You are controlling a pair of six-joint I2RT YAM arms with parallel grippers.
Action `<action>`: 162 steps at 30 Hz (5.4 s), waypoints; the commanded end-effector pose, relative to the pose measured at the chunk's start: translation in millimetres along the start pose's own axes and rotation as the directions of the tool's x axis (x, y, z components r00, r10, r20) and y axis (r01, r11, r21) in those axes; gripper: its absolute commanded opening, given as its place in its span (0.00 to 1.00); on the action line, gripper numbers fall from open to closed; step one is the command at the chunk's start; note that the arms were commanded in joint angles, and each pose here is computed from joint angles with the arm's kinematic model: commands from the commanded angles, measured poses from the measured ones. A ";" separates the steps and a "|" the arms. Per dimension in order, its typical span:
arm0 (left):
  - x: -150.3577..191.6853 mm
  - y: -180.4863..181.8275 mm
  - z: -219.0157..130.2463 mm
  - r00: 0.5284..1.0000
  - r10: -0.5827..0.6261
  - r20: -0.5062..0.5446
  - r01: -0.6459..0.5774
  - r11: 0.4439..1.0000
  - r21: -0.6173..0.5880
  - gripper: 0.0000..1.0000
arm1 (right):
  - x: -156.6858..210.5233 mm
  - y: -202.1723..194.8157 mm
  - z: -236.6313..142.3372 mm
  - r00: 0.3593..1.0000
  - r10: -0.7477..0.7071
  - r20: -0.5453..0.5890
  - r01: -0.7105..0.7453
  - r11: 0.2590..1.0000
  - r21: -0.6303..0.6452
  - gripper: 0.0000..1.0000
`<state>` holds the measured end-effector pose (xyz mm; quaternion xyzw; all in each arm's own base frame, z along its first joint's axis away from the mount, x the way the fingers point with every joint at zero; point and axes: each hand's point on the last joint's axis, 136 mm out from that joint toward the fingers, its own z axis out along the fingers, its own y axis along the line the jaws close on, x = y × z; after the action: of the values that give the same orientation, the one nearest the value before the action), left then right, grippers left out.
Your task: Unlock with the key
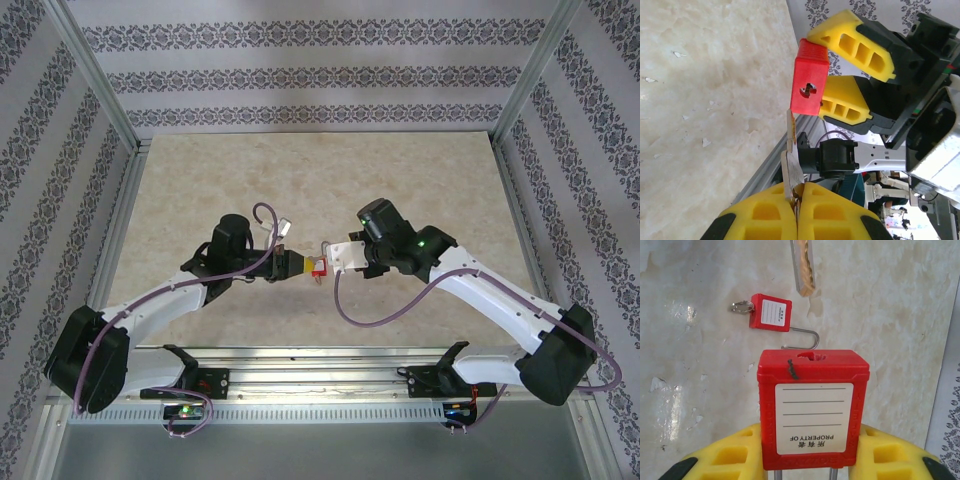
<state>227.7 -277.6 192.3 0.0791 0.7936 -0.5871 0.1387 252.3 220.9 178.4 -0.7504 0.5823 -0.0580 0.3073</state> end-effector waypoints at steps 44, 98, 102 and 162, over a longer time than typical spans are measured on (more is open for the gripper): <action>25.6 4.9 24.5 0.974 0.184 -0.135 -0.188 0.982 -0.019 0.00 | -19.5 10.3 4.6 0.999 0.023 0.049 -0.020 0.997 -0.073 0.08; 13.9 -2.7 40.1 0.952 0.289 -0.100 -0.294 0.955 -0.042 0.00 | -65.6 37.8 6.2 0.979 0.054 0.195 -0.015 0.980 -0.196 0.05; 14.4 -0.1 38.0 0.949 0.298 -0.102 -0.306 0.950 -0.067 0.00 | -67.9 38.0 6.6 0.978 0.056 0.202 -0.014 0.979 -0.202 0.05; -13.6 -53.4 48.3 0.965 0.257 0.055 -0.263 0.948 0.177 0.00 | -137.6 17.4 -12.8 0.885 0.150 0.441 -0.059 0.975 -0.214 0.00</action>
<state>212.5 -325.6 156.5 0.1069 0.7801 -0.6126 0.0688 214.3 210.4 138.0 -0.7480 0.6385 -0.0538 0.1727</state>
